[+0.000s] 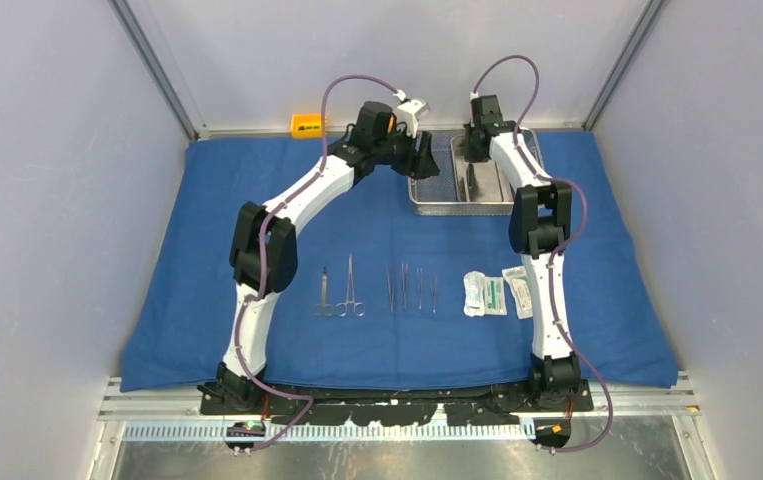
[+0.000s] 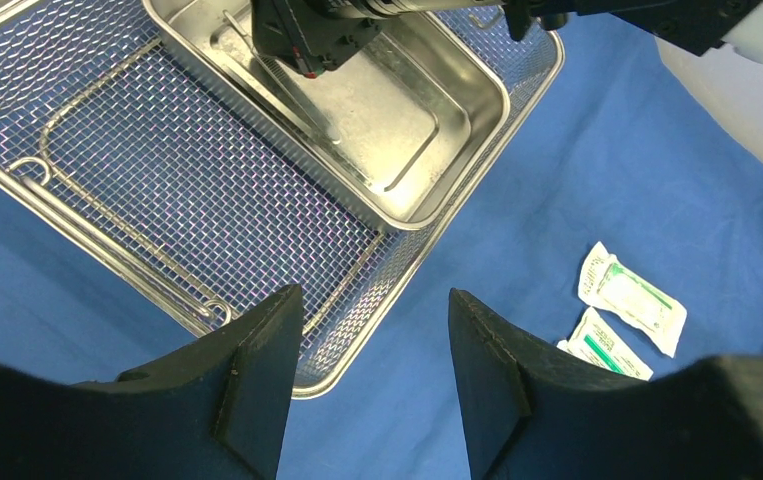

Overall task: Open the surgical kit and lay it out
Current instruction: Pick up the medical item from the container.

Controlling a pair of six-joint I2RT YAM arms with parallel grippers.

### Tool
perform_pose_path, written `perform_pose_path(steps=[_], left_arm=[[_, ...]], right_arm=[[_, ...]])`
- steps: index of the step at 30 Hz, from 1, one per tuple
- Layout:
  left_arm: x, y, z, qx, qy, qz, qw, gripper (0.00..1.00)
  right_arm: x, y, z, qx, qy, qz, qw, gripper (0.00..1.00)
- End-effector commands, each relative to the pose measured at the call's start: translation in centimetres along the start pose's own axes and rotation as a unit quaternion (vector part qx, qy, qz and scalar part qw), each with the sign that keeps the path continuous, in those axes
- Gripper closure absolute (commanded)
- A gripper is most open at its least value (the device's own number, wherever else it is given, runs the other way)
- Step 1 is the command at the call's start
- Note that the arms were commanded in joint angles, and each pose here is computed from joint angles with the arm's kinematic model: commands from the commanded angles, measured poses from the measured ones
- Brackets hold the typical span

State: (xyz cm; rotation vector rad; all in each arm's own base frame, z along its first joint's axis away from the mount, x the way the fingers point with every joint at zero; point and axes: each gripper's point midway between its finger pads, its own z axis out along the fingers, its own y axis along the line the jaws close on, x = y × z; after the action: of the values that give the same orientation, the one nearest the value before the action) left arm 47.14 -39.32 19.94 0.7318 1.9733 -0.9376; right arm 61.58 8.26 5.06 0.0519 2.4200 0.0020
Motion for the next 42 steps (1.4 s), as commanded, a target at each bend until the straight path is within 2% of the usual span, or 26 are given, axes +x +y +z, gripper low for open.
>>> perform_pose_path(steps=[1, 17, 29, 32, 38, 42], left_arm=[[-3.6, -1.4, -2.4, 0.008, -0.035, 0.032, 0.999, 0.43], [-3.3, -1.0, -1.7, 0.012, -0.031, 0.025, 0.999, 0.43], [-2.6, -0.4, -1.5, 0.010, -0.025, 0.018, 0.999, 0.43], [-2.5, -0.3, -1.5, 0.010, -0.023, 0.016, 1.000, 0.43], [-2.4, -0.3, -1.4, 0.008, -0.022, 0.013, 1.000, 0.43], [-2.4, -0.3, -1.6, 0.007, -0.020, 0.012, 1.000, 0.43]], right_arm=[[-1.7, -0.1, 0.0, 0.011, -0.018, -0.008, 1.000, 0.91], [-1.7, -0.3, 1.6, 0.018, -0.023, -0.020, 0.999, 0.92], [-4.1, -0.4, 2.5, 0.021, -0.064, -0.020, 0.998, 0.91], [-4.9, -0.3, 2.2, 0.013, -0.074, -0.014, 0.997, 0.88], [-6.6, -0.5, 0.5, 0.003, -0.094, 0.000, 0.996, 0.74], [-7.8, -0.8, -0.3, 0.002, -0.109, 0.000, 0.994, 0.72]])
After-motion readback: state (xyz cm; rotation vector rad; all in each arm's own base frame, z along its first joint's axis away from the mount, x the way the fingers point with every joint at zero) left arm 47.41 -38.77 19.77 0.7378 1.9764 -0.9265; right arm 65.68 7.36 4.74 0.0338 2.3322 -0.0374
